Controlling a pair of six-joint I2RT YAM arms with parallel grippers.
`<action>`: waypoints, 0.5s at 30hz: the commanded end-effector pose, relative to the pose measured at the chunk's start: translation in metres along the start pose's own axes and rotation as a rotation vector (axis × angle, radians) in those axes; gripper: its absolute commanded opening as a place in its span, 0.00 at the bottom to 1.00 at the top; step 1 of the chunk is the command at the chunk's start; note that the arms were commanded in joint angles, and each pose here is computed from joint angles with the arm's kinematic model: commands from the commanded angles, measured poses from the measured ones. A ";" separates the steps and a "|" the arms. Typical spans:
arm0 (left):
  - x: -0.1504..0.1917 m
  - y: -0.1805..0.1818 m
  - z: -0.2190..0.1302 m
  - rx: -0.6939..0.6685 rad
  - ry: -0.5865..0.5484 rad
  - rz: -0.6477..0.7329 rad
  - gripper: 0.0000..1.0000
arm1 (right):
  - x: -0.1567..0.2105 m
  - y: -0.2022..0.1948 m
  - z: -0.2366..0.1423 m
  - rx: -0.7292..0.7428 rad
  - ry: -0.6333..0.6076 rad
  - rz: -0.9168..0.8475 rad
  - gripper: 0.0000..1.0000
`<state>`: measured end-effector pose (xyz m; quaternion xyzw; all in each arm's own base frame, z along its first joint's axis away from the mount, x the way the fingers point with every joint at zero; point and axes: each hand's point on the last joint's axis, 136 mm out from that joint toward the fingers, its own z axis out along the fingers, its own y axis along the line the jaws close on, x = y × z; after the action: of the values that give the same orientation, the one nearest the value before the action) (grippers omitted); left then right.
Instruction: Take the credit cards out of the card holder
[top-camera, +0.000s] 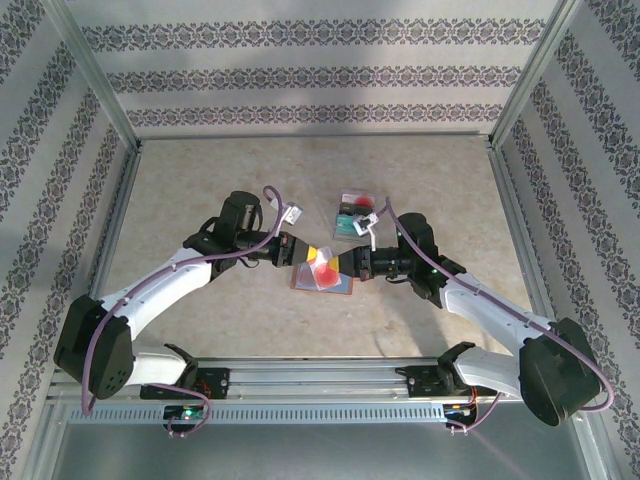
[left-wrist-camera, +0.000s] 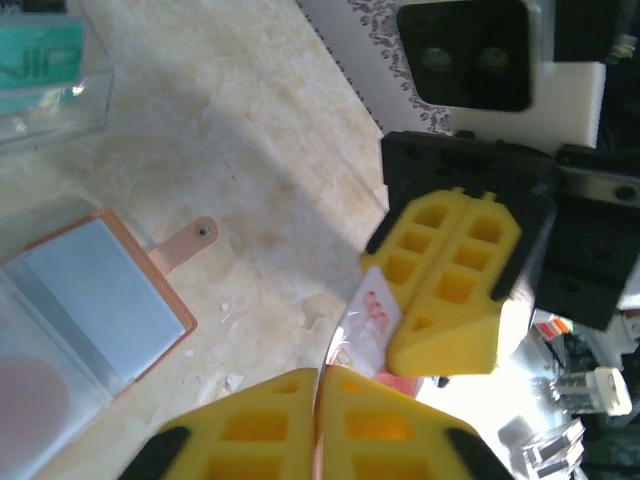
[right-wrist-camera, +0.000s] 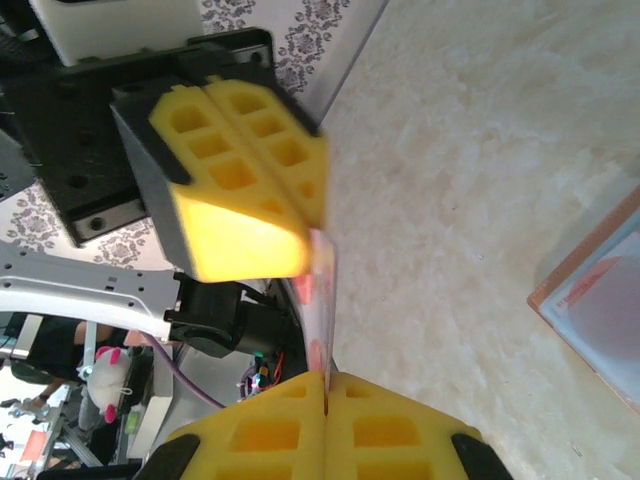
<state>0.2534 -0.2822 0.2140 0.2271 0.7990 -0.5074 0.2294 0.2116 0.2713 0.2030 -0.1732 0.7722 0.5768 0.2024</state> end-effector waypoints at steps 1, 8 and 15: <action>-0.013 -0.021 -0.002 0.085 -0.046 0.033 0.00 | -0.012 0.031 -0.002 -0.088 -0.020 -0.099 0.05; -0.036 -0.024 -0.009 0.132 -0.169 0.000 0.00 | -0.013 0.035 -0.004 -0.107 -0.050 -0.099 0.17; -0.041 -0.023 -0.008 0.141 -0.193 -0.011 0.00 | -0.012 0.036 -0.005 -0.108 -0.067 -0.101 0.16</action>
<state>0.2625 -0.2880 0.2445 0.1904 0.7536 -0.5745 0.2564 0.2138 0.2728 0.2283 -0.1769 0.7448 0.5974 0.2391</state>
